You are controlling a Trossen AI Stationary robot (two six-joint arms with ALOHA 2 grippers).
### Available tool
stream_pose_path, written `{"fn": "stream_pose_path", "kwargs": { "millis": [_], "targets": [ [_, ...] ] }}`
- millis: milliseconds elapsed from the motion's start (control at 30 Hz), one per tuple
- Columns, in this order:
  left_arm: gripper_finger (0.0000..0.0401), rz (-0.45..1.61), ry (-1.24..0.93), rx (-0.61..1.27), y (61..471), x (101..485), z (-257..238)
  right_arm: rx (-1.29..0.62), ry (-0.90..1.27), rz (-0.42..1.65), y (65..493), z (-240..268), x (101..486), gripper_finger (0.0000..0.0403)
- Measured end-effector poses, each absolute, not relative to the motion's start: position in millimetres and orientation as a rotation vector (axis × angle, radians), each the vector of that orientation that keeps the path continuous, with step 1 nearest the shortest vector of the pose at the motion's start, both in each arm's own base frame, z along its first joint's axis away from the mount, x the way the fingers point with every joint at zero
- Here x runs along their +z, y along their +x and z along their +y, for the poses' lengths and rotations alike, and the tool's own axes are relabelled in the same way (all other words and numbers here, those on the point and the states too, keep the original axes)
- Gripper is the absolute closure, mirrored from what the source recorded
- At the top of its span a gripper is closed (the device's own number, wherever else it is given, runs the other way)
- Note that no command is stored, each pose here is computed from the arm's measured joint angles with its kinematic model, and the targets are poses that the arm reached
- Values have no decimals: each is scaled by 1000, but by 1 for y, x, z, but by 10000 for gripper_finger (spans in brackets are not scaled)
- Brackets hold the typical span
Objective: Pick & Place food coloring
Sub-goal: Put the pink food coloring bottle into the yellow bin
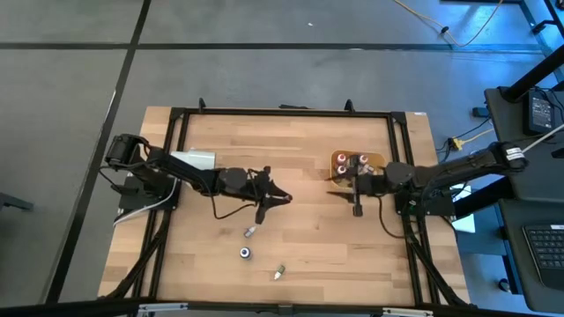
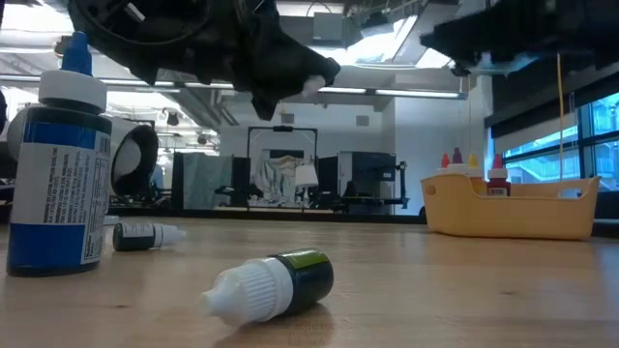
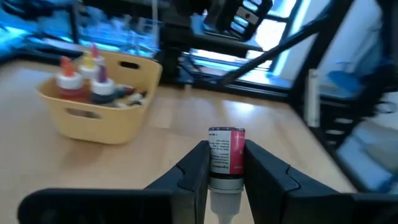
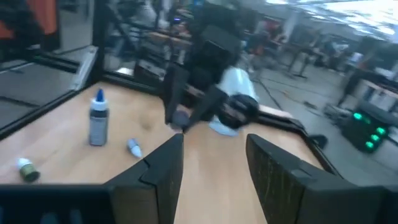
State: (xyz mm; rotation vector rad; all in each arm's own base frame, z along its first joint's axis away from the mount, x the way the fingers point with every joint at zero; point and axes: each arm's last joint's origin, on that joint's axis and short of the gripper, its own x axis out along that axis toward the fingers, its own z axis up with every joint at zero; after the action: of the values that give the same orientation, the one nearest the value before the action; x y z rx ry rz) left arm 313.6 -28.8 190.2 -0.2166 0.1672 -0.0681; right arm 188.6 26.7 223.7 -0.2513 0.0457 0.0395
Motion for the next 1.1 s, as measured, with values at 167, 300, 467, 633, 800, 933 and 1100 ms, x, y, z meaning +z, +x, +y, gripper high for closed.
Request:
{"fn": "stream_pose_path", "kwargs": {
  "millis": [167, 300, 467, 633, 800, 933, 1100],
  "targets": [
    [324, 180, -285, -107, 314, 190, -29, 128, -366, 152, 218, 33, 237, 226],
    [319, 183, -331, -93, 314, 190, -26, 195, -462, 262, 246, 39, 242, 226],
    [317, 209, -369, -88, 314, 188, -25, 268, -533, 376, 283, 44, 247, 226],
    [321, 241, -382, -146, 313, 186, -27, 358, -558, 452, 311, 43, 249, 226],
    [316, 244, -384, -161, 313, 186, -28, 407, -613, 479, 328, 45, 245, 226],
    [315, 246, -384, -162, 313, 186, -28, 424, -615, 495, 335, 46, 238, 226],
    [318, 251, -385, -176, 313, 185, -28, 425, -615, 497, 337, 46, 234, 226]
  ]
}}
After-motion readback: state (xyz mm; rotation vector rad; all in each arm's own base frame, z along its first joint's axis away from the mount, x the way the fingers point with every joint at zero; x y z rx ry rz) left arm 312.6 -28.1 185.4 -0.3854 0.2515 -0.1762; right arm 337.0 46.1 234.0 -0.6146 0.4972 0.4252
